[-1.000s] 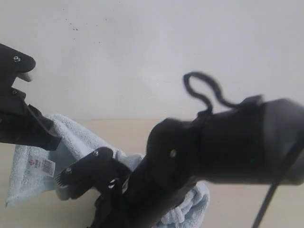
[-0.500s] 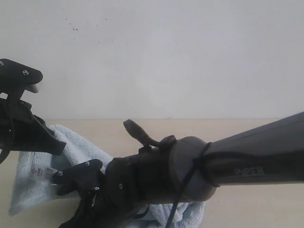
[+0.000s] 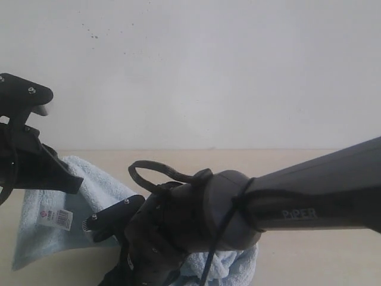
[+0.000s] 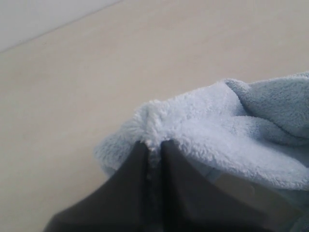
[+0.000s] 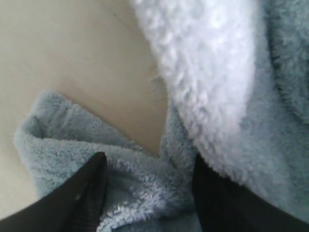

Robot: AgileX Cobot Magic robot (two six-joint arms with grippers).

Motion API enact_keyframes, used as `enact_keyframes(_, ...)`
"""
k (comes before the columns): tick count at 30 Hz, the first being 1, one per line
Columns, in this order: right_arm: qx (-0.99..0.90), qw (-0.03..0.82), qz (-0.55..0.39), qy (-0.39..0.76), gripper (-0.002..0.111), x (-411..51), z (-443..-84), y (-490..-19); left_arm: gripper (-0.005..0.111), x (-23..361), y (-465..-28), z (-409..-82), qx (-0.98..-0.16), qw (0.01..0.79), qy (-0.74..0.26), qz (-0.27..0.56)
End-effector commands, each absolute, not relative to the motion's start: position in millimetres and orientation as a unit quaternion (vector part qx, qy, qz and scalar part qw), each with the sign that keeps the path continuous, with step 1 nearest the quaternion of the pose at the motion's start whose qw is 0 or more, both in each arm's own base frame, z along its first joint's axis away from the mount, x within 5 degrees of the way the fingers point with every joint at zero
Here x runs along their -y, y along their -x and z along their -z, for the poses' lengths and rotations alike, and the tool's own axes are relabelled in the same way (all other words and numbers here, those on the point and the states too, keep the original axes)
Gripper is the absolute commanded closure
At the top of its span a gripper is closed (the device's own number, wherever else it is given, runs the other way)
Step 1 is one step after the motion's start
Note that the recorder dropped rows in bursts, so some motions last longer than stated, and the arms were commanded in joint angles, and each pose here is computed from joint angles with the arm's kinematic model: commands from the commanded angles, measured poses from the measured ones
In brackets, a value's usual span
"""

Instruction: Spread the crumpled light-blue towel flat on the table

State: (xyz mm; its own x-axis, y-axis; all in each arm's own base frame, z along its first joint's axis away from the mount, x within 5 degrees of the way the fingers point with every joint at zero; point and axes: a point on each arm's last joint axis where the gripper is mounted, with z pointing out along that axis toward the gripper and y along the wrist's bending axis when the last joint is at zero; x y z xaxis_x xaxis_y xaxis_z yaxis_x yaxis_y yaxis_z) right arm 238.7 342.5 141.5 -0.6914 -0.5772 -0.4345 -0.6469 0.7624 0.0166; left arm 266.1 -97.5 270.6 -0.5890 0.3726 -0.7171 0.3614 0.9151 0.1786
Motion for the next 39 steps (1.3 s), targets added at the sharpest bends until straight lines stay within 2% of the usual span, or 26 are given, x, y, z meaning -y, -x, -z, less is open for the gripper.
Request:
enact_keyframes(1,-0.915,0.210,-0.088,0.334,0.057,-343.6,-144.7,-239.1,0.103,97.0,-266.5,-271.2,-0.891,0.410,-0.197,0.000)
enact_keyframes(2,-0.915,0.206,-0.086,0.336,0.058,-343.2,-144.4,-238.5,0.103,97.0,-266.5,-271.2,-0.891,0.410,-0.197,0.000)
enact_keyframes(4,-0.912,0.194,-0.079,0.352,0.071,-341.7,-144.0,-236.5,0.103,97.0,-266.5,-271.2,-0.891,0.410,-0.197,0.000)
enact_keyframes(7,-0.908,0.176,-0.057,0.375,0.107,-337.2,-143.7,-234.4,0.103,96.9,-266.5,-271.3,-0.890,0.410,-0.198,-0.002)
enact_keyframes(11,-0.898,0.176,-0.009,0.403,0.109,-324.0,-166.7,-233.0,0.103,96.3,-266.3,-270.9,-0.891,0.408,-0.201,-0.006)
enact_keyframes(15,-0.872,0.231,0.080,0.425,0.109,-287.3,-241.2,-229.7,0.103,92.7,-265.8,-269.6,-0.893,0.398,-0.210,-0.030)
enact_keyframes(19,-0.813,0.331,0.308,0.368,0.109,-210.4,-329.1,-239.4,0.103,89.9,-265.2,-268.6,-0.897,0.389,-0.205,-0.043)
enact_keyframes(21,-0.814,0.356,0.335,0.313,0.109,-172.0,-354.0,-253.0,0.103,89.5,-265.1,-268.4,-0.897,0.388,-0.205,-0.045)
enact_keyframes(23,-0.845,0.346,0.325,0.244,0.109,-133.9,-365.1,-260.8,0.103,89.4,-265.0,-268.3,-0.898,0.387,-0.206,-0.046)
enact_keyframes(27,-0.889,0.294,0.292,0.194,0.105,-97.5,-360.4,-268.4,0.103,89.0,-264.7,-268.0,-0.899,0.384,-0.205,-0.048)
enact_keyframes(29,-0.907,0.266,0.274,0.180,0.099,-84.5,-355.6,-271.5,0.103,88.4,-264.3,-267.5,-0.900,0.381,-0.205,-0.050)
enact_keyframes(33,-0.925,0.236,0.249,0.166,0.076,-66.6,-350.5,-275.6,0.103,87.7,-263.7,-266.9,-0.902,0.376,-0.204,-0.053)
enact_keyframes(34,-0.926,0.236,0.250,0.154,0.063,-57.3,-350.6,-278.7,0.103,87.7,-263.7,-266.9,-0.902,0.376,-0.204,-0.053)
enact_keyframes(35,-0.927,0.237,0.252,0.147,0.059,-52.6,-350.9,-280.3,0.103,87.7,-263.7,-266.9,-0.902,0.376,-0.204,-0.053)
enact_keyframes(37,-0.930,0.236,0.252,0.125,0.056,-42.0,-350.8,-282.6,0.103,87.7,-263.7,-266.9,-0.902,0.376,-0.204,-0.053)
enact_keyframes(39,-0.949,0.225,0.183,0.126,0.056,-53.0,-344.6,-279.7,0.103,88.0,-264.0,-267.2,-0.902,0.378,-0.204,-0.051)
